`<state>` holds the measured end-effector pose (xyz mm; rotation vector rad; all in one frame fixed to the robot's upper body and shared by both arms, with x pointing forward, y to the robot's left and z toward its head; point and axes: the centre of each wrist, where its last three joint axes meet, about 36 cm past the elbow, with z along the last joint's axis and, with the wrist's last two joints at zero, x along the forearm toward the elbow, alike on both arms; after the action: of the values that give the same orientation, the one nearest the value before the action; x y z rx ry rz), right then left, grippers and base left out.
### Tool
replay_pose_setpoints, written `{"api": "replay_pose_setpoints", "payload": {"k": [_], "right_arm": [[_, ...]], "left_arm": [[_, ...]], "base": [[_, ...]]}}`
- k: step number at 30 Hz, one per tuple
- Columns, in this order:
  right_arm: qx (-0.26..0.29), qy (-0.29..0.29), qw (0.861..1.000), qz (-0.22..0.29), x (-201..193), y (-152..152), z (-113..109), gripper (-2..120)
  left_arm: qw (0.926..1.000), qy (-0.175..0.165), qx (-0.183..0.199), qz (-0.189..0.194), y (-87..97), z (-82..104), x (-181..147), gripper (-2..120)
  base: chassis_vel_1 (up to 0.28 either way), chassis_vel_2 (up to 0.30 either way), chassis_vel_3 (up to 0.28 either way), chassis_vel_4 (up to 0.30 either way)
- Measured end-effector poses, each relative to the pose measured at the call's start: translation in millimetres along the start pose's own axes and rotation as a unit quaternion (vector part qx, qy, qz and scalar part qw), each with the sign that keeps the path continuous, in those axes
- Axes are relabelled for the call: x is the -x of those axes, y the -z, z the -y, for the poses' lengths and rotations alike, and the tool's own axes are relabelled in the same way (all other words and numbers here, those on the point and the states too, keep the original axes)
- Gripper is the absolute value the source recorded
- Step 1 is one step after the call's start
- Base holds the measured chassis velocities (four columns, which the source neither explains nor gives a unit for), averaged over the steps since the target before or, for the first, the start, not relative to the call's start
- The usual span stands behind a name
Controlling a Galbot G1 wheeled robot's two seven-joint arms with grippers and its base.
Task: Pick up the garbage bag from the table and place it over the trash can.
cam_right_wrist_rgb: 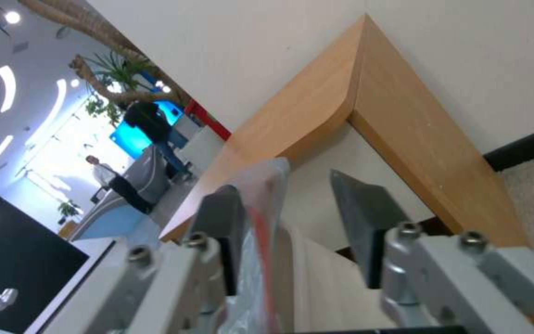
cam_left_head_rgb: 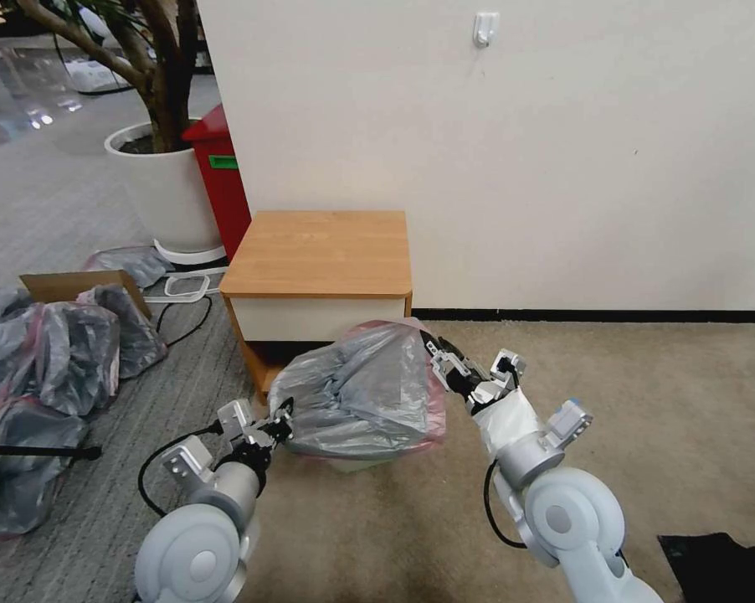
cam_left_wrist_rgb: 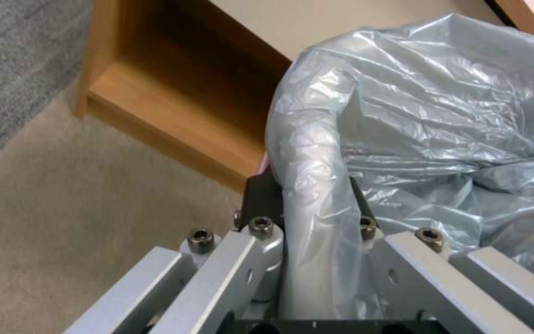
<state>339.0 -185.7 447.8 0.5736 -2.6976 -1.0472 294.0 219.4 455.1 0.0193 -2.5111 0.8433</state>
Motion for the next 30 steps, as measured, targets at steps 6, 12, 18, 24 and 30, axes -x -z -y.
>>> {"api": "replay_pose_setpoints", "payload": {"k": [6, 12, 18, 24, 30], "right_arm": [[0.001, 0.001, 1.0, -0.001, 3.8, 0.6, 2.4, 11], [-0.002, 0.003, 1.0, 0.0, 7.2, 3.7, 3.0, 0], [0.001, -0.006, 1.0, -0.003, 11.8, 15.9, 8.5, 0], [-0.007, -0.029, 0.999, -0.029, 16.3, 26.4, 20.9, 0], [-0.005, -0.049, 0.997, -0.055, 17.3, 27.2, 36.9, 0]], "left_arm": [[1.0, -0.004, -0.001, -0.005, -3.0, 1.8, 0.7, 6], [1.0, -0.005, 0.001, -0.007, -4.4, 1.4, 0.1, 6], [0.9997, -0.019, 0.007, -0.01, -9.0, -0.2, -4.1, 6], [0.9993, -0.033, 0.013, -0.008, -10.8, -1.6, -7.1, 6], [0.9993, -0.037, 0.011, -0.004, -7.1, -2.3, -8.8, 6]], "base": [[0.0, 0.0, 0.0, 0.0], [0.0, 0.0, 0.0, 0.0], [0.0, 0.0, 0.0, 0.0], [0.0, 0.0, 0.0, 0.0], [0.0, 0.0, 0.0, 0.0]]}}
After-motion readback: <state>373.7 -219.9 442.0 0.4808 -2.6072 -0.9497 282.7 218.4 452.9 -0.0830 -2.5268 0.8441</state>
